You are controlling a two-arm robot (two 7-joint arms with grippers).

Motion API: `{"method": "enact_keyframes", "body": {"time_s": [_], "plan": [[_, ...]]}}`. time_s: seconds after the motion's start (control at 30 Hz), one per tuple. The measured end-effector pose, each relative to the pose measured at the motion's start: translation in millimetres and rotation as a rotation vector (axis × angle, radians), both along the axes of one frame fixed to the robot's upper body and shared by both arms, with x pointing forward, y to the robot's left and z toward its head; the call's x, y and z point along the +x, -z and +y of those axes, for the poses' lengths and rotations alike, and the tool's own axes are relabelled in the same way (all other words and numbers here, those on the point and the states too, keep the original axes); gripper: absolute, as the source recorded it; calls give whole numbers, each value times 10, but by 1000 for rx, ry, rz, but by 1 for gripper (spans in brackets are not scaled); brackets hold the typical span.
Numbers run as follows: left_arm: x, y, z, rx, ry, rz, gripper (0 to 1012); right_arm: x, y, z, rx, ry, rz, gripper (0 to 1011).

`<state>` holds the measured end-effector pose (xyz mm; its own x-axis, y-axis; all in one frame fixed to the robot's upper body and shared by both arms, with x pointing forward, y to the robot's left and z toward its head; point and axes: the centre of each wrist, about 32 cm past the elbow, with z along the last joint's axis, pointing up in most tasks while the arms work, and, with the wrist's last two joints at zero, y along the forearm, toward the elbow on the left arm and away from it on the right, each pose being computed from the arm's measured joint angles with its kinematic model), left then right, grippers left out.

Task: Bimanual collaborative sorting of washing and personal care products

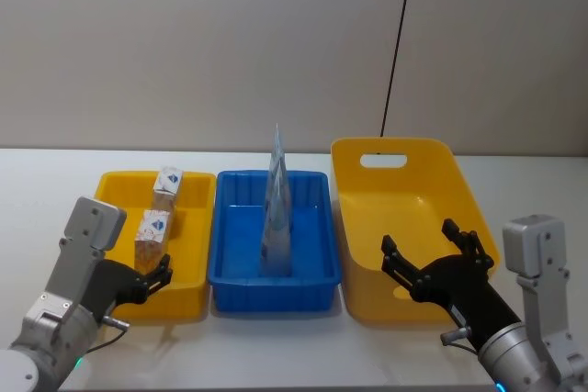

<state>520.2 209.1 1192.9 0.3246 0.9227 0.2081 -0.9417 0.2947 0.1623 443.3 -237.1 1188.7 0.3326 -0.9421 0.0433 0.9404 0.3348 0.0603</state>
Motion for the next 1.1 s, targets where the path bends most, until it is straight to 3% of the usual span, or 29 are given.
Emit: {"method": "enact_keyframes", "body": {"time_s": [0.5,1.1], "plan": [[137,106,18,9,-11,54,1001,0,0,0,0,0,0,1000],[306,49,37,-13,-13,54,1001,0,0,0,0,0,0,1000]]}}
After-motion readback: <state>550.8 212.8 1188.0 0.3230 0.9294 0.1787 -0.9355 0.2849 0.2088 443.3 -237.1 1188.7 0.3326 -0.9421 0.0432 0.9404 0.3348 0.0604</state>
